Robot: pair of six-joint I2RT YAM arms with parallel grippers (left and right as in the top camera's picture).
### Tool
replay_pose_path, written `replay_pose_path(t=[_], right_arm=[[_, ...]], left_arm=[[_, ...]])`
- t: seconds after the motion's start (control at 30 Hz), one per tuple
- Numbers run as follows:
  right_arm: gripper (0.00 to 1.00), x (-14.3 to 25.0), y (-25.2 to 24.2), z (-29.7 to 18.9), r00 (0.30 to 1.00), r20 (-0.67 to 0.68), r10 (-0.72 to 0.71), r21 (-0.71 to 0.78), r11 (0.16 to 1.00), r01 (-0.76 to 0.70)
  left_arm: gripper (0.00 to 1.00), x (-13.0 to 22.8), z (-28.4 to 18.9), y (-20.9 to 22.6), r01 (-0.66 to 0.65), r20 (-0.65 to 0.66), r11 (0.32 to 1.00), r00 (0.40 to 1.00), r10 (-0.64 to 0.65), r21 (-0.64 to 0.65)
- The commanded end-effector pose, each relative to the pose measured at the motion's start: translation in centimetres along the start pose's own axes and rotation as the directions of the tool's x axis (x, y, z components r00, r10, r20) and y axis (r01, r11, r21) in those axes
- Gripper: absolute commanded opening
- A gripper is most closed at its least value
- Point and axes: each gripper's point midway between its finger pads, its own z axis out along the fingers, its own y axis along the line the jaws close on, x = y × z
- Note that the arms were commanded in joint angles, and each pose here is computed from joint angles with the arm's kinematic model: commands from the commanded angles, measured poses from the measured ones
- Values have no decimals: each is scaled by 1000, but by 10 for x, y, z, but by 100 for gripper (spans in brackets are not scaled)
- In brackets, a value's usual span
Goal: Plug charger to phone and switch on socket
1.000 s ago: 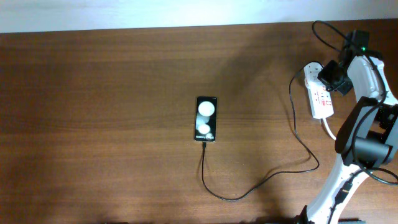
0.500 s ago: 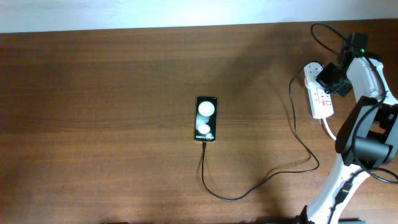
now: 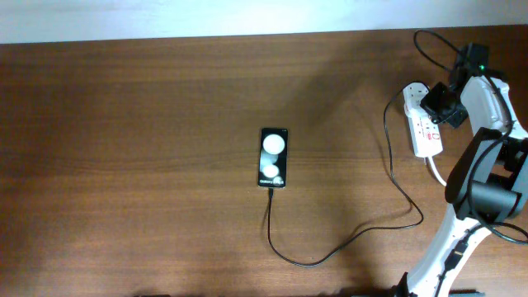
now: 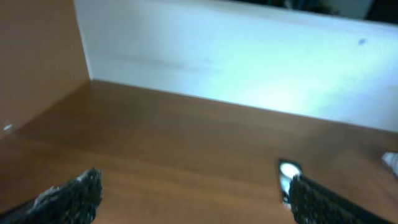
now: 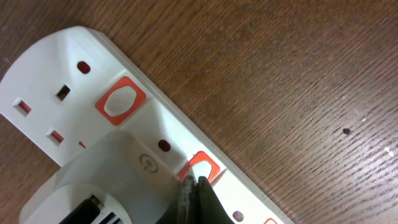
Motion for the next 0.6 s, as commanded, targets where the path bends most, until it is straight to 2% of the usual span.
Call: replay_pose_path(t=[0.0,0.1,0.2,0.37,0.5,0.57], right_arm=[[4,7,0,7,1000,-27,0,-9,1000,0],[4,9,2,7,999,-38,0,-17,1000,-1],[4,13,7,7,998,-55,-3,-44,999,1],[4,17,19,7,999,-46,-29,-50,998,27],[4,6,3,8,999,15,-32,51,998,31],[4,3,3,8,1000,16,-22,34,999,22]], left_arm=[[99,18,43,10,-27,-51,997,998,23,-76],[99,33,82,8,-30,-68,996,997,25,-78],[99,43,98,7,-34,-87,996,996,27,-81],[99,49,101,8,-36,-102,996,994,28,-82],[99,49,101,8,-37,-102,996,994,28,-82],[99,49,101,8,-36,-102,996,994,28,-82]])
